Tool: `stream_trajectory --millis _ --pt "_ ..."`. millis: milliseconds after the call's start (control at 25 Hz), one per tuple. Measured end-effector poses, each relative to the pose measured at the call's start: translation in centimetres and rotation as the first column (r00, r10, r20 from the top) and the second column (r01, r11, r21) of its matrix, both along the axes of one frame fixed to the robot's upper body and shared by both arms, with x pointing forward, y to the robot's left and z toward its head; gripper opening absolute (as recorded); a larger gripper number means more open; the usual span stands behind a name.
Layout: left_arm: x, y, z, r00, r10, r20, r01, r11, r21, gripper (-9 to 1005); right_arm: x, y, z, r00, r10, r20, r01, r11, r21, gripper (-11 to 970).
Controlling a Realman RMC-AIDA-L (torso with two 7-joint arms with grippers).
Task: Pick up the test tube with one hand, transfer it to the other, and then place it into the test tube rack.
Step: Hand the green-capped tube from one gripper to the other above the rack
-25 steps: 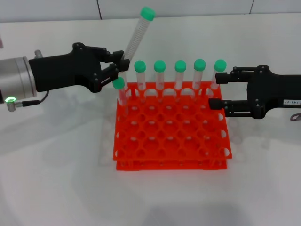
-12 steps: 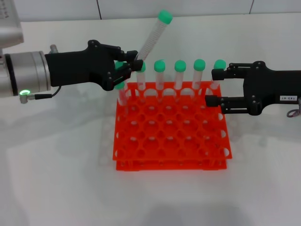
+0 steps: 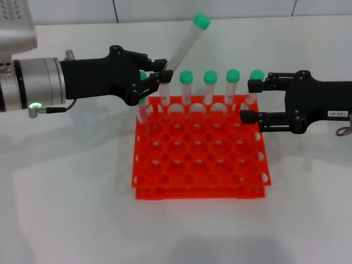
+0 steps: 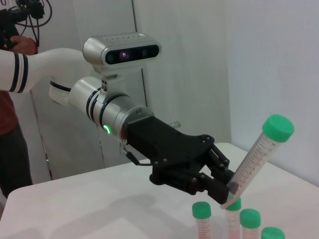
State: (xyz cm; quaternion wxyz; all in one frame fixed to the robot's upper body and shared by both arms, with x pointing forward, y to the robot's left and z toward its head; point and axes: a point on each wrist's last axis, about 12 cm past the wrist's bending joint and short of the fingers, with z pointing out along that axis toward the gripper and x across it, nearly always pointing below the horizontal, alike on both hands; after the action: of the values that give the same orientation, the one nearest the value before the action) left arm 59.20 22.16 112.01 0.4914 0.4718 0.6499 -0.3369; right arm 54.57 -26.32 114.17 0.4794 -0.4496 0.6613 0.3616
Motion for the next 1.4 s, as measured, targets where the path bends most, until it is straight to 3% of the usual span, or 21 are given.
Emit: stream_trajectory --millis 1040,1400 --pt "-0.62 0.14 -0.34 0.999 -0.012 0.041 0.013 1.0 -0.028 180 0.05 0.11 0.0 1.0 0.002 -0.001 -0.002 1.0 -0.001 692" --pt "-0.7 0.15 -0.54 0.999 -0.015 0.034 0.015 1.0 -0.02 180 0.77 0.94 0.81 1.0 0.02 0.023 -0.02 1.0 0.017 691"
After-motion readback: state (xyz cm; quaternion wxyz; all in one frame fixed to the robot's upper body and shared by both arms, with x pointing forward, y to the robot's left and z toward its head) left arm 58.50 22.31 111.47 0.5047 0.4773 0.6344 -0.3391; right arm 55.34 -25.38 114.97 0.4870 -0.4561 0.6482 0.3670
